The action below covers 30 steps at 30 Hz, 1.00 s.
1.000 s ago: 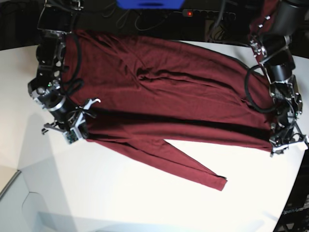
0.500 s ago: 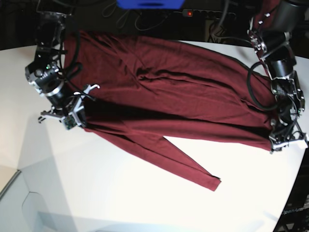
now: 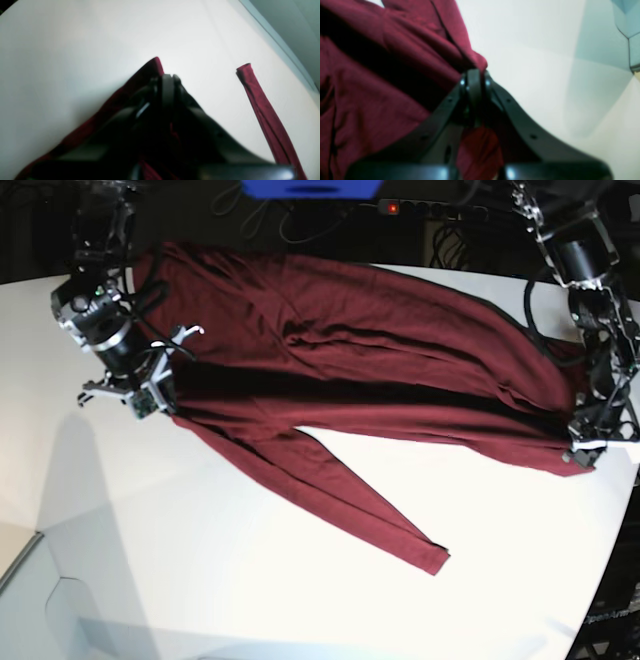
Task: Layout the t-shirt on the table in an organized manner, then fold the t-shirt properly
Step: 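Lift the shirt side with both grippers and fold it toward the collar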
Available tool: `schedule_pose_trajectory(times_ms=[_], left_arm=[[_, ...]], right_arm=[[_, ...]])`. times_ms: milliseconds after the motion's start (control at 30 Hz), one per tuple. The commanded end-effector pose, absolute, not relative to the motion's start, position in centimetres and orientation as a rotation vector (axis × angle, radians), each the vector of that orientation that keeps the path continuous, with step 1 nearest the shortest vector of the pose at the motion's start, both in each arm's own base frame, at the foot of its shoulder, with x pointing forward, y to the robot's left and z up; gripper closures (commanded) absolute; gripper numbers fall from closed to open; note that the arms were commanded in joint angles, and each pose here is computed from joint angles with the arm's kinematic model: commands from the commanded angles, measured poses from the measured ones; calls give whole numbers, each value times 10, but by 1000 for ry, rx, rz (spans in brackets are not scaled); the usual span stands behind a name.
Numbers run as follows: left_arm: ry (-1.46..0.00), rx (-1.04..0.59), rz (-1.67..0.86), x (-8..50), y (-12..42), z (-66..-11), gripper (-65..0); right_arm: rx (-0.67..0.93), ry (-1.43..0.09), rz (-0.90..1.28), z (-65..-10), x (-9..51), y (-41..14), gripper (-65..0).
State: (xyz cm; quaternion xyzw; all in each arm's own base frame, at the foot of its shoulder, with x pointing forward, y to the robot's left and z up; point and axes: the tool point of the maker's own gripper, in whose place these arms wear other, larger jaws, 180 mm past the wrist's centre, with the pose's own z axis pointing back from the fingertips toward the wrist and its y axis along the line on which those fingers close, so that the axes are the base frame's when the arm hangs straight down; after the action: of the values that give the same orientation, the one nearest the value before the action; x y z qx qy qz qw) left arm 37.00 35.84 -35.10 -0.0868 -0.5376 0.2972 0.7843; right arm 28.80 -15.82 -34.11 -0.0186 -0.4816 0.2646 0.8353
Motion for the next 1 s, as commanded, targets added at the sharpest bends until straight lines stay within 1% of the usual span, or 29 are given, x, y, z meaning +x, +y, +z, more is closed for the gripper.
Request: schedule_pose_trajectory(times_ms=[0, 133, 467, 667, 967], left_arm=[[-1225, -171, 619, 374, 368, -329, -1], [-1230, -160, 602, 368, 368, -327, -1], [-1264, -129, 546, 361, 370, -309, -1], [-1241, -83, 519, 349, 383, -310, -1], [-1181, -65, 511, 328, 382, -331, -1]], right_arm=[[-45, -1083, 572, -323, 291, -155, 0], [-54, -1093, 588, -315, 282, -153, 0], [-46, -1037, 591, -329, 263, -155, 0], [-42, -996, 603, -339, 250, -158, 0], [-37, -970, 606, -345, 241, -159, 0]])
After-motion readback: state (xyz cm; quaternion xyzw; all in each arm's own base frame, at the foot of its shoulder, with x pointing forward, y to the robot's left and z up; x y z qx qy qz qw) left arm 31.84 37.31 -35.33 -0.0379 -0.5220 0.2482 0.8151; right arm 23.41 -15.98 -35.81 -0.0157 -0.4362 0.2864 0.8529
